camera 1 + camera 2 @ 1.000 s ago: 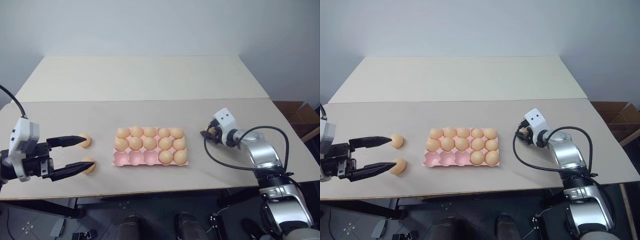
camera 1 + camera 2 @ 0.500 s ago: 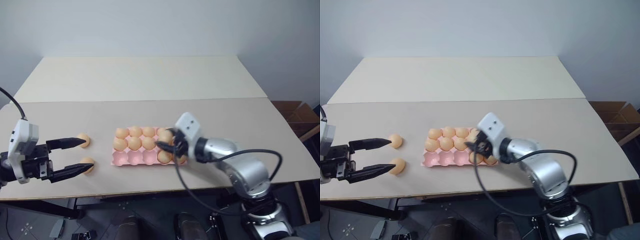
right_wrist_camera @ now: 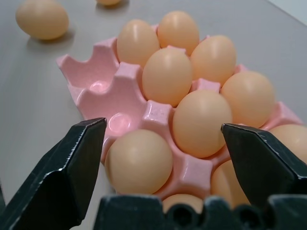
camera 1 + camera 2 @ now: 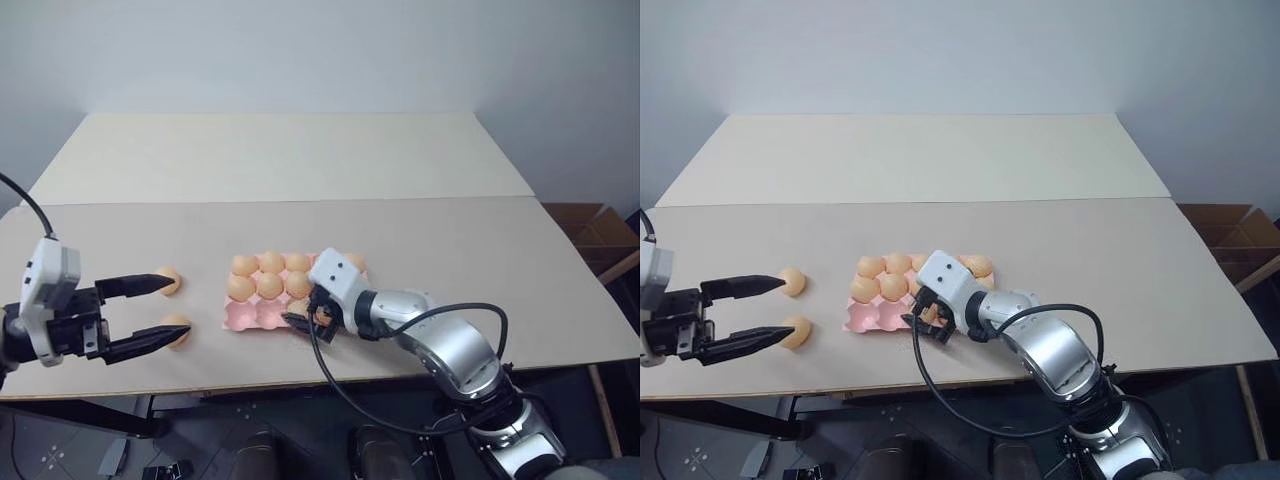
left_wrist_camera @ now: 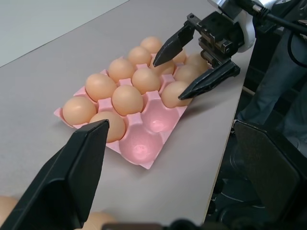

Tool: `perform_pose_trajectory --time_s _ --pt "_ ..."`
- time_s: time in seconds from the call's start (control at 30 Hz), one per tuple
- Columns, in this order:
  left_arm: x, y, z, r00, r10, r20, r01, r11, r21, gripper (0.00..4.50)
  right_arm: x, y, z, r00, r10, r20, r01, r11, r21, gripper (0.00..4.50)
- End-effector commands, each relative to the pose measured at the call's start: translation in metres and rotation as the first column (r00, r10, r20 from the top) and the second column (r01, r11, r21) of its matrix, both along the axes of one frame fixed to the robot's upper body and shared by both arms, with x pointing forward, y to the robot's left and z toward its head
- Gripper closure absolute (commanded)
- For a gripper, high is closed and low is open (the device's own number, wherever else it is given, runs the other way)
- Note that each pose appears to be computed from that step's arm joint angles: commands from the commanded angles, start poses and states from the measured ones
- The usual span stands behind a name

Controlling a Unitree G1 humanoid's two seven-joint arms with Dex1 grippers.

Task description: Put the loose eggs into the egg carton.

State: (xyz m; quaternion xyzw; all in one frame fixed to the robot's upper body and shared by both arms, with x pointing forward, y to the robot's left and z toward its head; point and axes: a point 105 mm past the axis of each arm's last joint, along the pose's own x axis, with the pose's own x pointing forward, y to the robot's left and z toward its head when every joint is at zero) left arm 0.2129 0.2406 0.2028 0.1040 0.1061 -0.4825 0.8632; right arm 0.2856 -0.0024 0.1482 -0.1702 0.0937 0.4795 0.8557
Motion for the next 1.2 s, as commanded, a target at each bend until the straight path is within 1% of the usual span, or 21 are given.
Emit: perform_pose_trajectory --time_s 0.03,0.1,0.17,0.2,0.3,0.33,0.4,0.5,0.6,0.67,0.8,0.9,0.97,1.13,1.2 --pt "-0.003 -0.003 0.007 0.999 -0.01 0.031 0.01 1.0 -0.001 0.0 -0.008 -0.01 0.047 0.994 0.018 0.112 -0.029 0.995 0.096 0.05" --pt "-0.005 0.001 0.006 1.0 0.005 0.025 -0.005 1.0 0.001 0.0 -0.013 -0.029 0.065 0.992 0.027 0.125 -0.044 0.99 0.136 0.05" --pt "-0.007 0.004 0.006 1.0 0.017 0.019 -0.017 1.0 0.005 0.0 -0.018 -0.043 0.073 0.992 0.033 0.125 -0.051 0.988 0.144 0.05" --pt "-0.008 0.01 0.004 0.999 0.039 0.012 -0.039 0.999 0.01 0.0 -0.02 -0.058 0.073 0.992 0.041 0.12 -0.058 0.988 0.141 0.05" --pt "-0.011 0.027 0.0 0.993 0.121 0.009 -0.121 0.992 0.029 0.0 -0.023 -0.103 0.07 0.989 0.036 0.142 -0.05 0.994 0.095 0.05" --pt "-0.013 0.033 0.0 0.989 0.148 0.005 -0.148 0.989 0.011 0.0 -0.025 -0.118 0.066 0.99 0.042 0.138 -0.053 0.995 0.08 0.05" --pt "-0.017 0.04 0.001 0.985 0.175 -0.002 -0.175 0.984 -0.01 0.0 -0.029 -0.143 0.056 0.993 0.061 0.102 -0.065 0.997 0.04 0.05" --pt "-0.022 0.044 0.0 0.98 0.196 -0.018 -0.196 0.98 -0.018 0.0 -0.032 -0.165 0.044 0.997 0.057 0.043 -0.057 0.998 0.0 0.05" --pt "-0.024 0.048 -0.006 0.971 0.229 -0.064 -0.231 0.973 -0.023 0.0 -0.028 -0.171 0.045 0.997 0.046 0.057 -0.047 0.999 0.01 0.05" --pt "-0.025 0.054 -0.014 0.953 0.286 -0.096 -0.288 0.957 -0.014 0.0 -0.026 -0.17 0.047 0.996 0.046 0.074 -0.047 0.999 0.019 0.05" --pt "-0.034 0.064 -0.033 0.913 0.376 -0.155 -0.381 0.924 -0.004 0.0 -0.029 -0.167 0.047 0.992 0.088 0.095 -0.09 0.996 0.023 0.05" --pt "-0.034 0.061 -0.045 0.891 0.411 -0.195 -0.414 0.91 0.025 0.0 -0.029 -0.167 0.043 0.989 0.098 0.107 -0.099 0.995 0.01 0.05" --pt "-0.03 0.054 -0.05 0.884 0.418 -0.211 -0.42 0.907 0.036 0.0 -0.029 -0.166 0.041 0.989 0.095 0.113 -0.096 0.995 0.009 0.05" --pt "-0.008 0.044 -0.069 0.845 0.485 -0.227 -0.485 0.872 0.058 0.0 -0.027 -0.162 0.044 0.986 0.092 0.137 -0.095 0.995 0.016 0.05" --pt "0.001 0.044 -0.082 0.816 0.533 -0.224 -0.523 0.846 0.106 0.0 -0.027 -0.16 0.048 0.984 0.095 0.15 -0.098 0.995 0.016 0.05"
